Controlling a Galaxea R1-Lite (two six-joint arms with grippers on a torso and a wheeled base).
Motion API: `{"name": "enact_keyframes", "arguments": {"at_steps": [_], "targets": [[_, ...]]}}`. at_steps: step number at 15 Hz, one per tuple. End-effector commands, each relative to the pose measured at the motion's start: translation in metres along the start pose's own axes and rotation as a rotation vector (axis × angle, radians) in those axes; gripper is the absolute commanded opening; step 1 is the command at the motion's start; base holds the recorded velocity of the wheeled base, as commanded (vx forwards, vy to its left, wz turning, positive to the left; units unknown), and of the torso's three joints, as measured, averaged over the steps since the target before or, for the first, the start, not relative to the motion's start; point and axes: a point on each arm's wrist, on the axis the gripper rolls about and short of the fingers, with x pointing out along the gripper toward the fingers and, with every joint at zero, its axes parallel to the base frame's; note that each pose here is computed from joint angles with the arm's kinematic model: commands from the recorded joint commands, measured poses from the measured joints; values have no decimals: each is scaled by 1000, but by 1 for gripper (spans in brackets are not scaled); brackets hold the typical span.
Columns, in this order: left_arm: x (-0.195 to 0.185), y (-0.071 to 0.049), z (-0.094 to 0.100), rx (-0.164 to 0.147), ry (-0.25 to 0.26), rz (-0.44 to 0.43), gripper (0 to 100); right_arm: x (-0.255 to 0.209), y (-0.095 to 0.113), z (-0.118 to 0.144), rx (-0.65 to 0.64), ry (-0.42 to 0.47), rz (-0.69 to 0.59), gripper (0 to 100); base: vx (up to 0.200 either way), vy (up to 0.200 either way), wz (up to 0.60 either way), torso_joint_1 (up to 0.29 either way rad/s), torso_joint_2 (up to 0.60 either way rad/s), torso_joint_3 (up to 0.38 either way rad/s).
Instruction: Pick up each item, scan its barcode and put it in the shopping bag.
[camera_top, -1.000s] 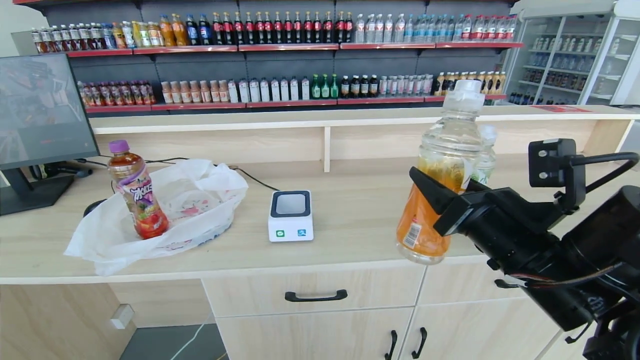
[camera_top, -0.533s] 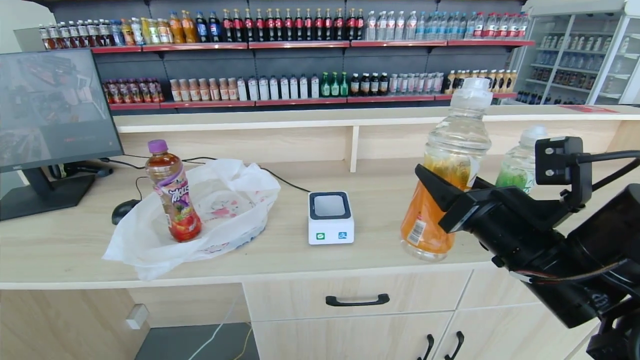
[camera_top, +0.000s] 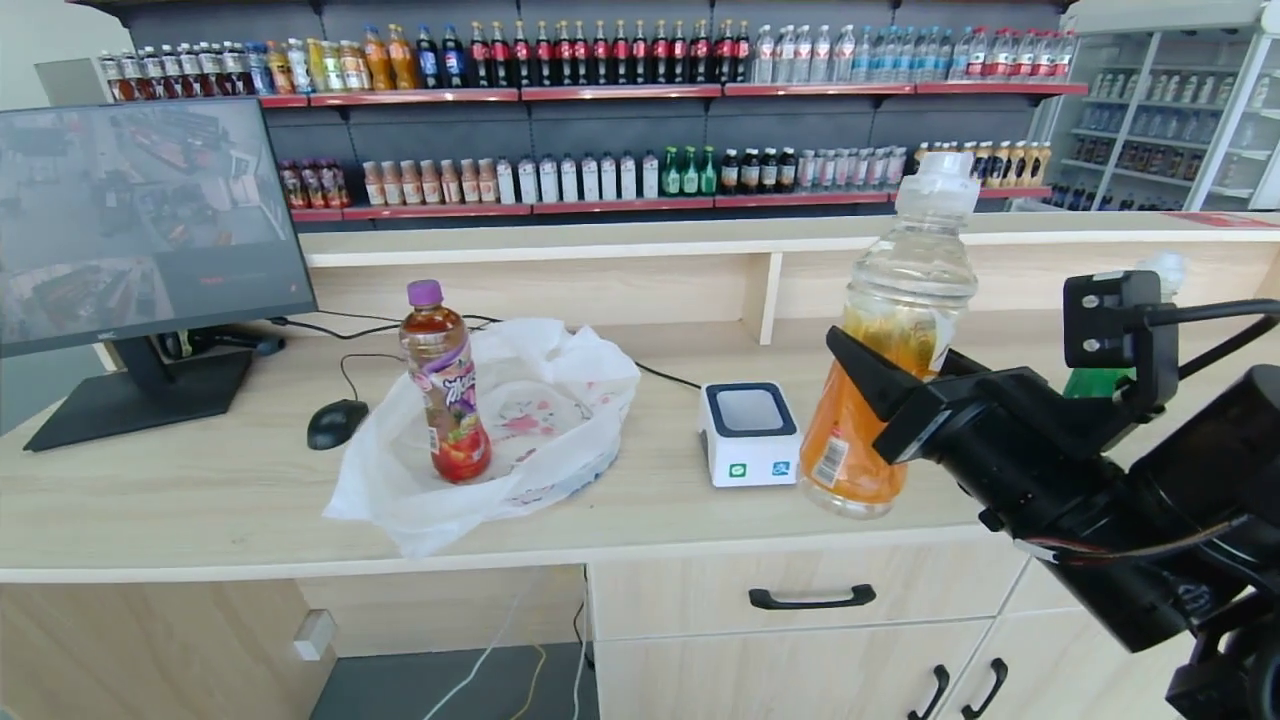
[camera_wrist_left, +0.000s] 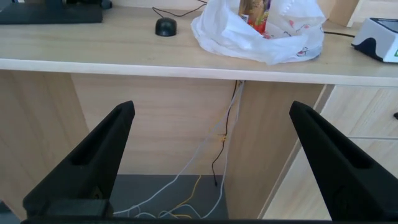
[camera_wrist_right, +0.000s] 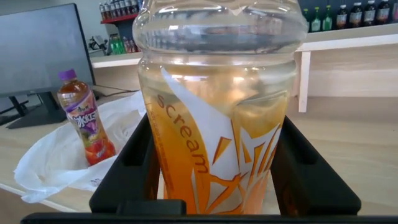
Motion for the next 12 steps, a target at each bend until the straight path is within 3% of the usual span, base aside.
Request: {"name": "enact_keyframes", "arguments": {"at_steps": [1,6,12], "targets": [[0,0,0,2,-1,0,100,4,2,-10,-23,32,15,0,0,0,0,0,0,0],[0,0,0,0,-1,2,100,31,5,-29,-211,49,154,0,0,0,0,0,0,0],[0,0,0,3,0,0,100,73,16,-57,-518,-62,200,0,0,0,0,0,0,0]]}}
